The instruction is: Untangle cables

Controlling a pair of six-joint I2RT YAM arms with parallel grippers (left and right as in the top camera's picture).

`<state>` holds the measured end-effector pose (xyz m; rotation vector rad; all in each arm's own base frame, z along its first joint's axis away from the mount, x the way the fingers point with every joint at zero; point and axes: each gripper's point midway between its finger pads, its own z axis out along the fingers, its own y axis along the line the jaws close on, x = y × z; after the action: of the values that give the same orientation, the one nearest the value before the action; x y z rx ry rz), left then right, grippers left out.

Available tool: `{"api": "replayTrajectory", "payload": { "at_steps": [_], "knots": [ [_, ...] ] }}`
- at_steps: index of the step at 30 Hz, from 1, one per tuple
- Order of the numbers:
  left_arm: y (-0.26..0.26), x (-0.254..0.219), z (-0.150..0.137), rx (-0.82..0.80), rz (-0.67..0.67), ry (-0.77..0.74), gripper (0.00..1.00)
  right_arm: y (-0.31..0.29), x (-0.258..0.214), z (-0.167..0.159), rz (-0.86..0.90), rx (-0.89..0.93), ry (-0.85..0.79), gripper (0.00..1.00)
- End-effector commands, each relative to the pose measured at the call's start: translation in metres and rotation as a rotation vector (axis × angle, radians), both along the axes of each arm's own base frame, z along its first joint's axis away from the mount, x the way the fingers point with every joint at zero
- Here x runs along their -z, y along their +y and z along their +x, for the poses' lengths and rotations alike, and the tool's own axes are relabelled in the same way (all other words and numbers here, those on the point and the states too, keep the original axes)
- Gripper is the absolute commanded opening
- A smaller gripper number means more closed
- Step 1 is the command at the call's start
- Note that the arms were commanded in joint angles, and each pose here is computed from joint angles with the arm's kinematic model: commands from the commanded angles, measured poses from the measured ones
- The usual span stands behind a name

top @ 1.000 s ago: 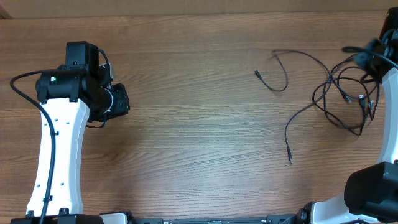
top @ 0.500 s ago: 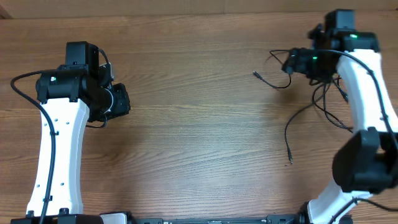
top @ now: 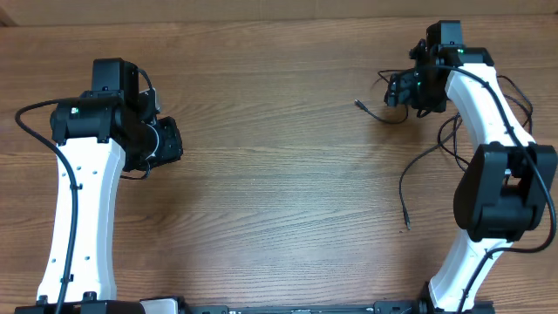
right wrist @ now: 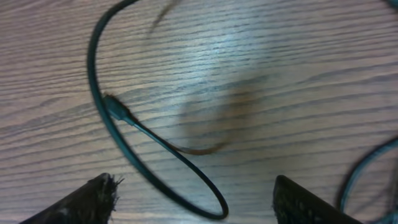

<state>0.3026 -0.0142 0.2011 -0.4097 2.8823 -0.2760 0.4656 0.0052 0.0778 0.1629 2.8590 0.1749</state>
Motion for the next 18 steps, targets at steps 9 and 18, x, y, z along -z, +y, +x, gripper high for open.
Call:
{"api": "replayTrajectory", "payload": {
  "at_steps": [9,18],
  "knots": [
    [-0.004,-0.008,0.001,0.011,-0.017,-0.027,0.28,-0.003,0.006,0.006,0.029,0.076,0.002,0.04],
    [-0.004,-0.008,0.002,0.010,-0.016,-0.030,0.28,-0.126,-0.091,-0.019,-0.264,0.562,-0.094,0.04]
  ]
}}
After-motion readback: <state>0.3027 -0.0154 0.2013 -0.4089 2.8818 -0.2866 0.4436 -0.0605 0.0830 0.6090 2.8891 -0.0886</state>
